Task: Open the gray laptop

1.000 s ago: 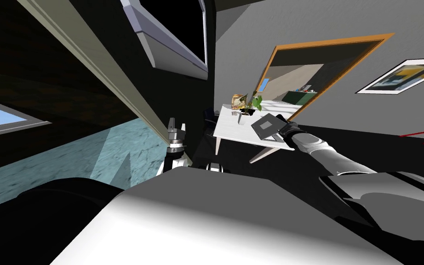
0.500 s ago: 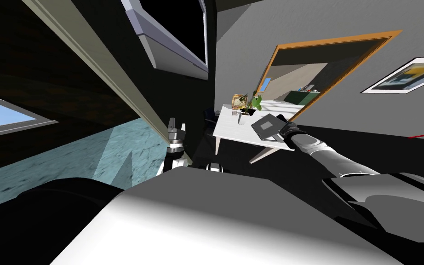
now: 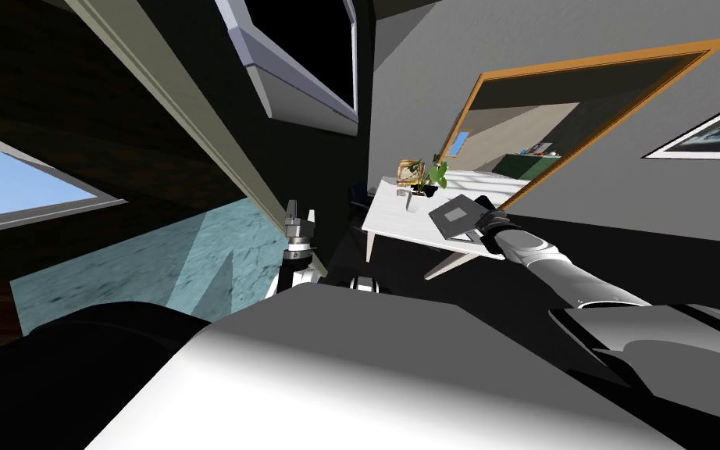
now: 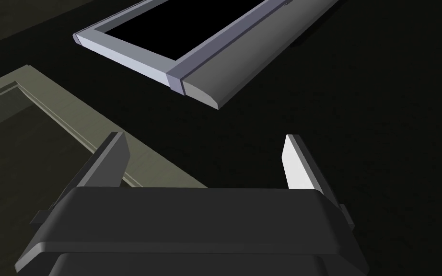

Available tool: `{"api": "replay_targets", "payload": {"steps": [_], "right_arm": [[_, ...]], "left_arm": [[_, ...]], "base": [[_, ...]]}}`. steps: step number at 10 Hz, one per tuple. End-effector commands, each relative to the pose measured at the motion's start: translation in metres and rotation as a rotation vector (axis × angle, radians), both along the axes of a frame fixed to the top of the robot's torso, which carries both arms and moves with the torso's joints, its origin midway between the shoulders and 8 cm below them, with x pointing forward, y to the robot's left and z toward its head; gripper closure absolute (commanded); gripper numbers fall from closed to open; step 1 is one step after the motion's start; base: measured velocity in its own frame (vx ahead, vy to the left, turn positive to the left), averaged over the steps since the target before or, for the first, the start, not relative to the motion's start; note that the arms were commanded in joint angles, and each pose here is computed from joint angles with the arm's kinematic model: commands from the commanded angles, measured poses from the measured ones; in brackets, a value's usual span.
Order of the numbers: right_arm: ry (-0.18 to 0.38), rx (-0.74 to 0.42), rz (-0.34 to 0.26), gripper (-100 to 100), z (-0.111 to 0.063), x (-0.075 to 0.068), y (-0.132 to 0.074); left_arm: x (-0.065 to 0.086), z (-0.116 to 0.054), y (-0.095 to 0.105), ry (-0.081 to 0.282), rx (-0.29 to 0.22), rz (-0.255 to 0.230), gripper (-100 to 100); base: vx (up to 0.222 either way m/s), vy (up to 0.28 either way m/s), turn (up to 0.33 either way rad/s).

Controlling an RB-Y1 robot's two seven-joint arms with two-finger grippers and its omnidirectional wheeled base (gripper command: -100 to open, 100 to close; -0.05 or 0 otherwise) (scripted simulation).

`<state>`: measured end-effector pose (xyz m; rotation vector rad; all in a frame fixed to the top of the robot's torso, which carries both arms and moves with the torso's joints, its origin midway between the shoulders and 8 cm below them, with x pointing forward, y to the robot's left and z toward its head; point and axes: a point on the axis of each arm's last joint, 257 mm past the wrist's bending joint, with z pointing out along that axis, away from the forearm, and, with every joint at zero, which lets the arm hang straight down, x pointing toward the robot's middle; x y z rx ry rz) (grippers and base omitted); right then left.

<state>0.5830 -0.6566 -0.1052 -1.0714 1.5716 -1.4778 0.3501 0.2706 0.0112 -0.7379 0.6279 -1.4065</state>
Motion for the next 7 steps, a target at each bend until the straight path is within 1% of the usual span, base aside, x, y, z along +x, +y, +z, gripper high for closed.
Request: {"api": "replay_targets", "payload": {"steps": [1, 3, 4, 5, 7], "right_arm": [[-0.044, 0.038, -0.031, 100, -0.001, -0.011, -0.002], [-0.043, 0.025, -0.037, 100, 0.002, -0.012, -0.005], [-0.079, 0.040, -0.072, 100, 0.004, -0.022, -0.010], [-0.085, 0.048, -0.077, 100, 0.005, -0.025, -0.012], [-0.076, 0.050, -0.082, 100, 0.003, -0.026, -0.012]], "left_arm": [[0.000, 0.000, 0.000, 0.000, 0.000, 0.000, 0], [0.000, 0.000, 0.000, 0.000, 0.000, 0.000, 0], [0.000, 0.000, 0.000, 0.000, 0.000, 0.000, 0], [0.000, 0.000, 0.000, 0.000, 0.000, 0.000, 0], [0.000, 0.000, 0.000, 0.000, 0.000, 0.000, 0]], "base": [[-0.059, -0.094, 0.207], [-0.019, -0.026, -0.045], [-0.036, -0.068, 0.256], [-0.053, -0.082, 0.214], [-0.014, -0.033, -0.001]]}}
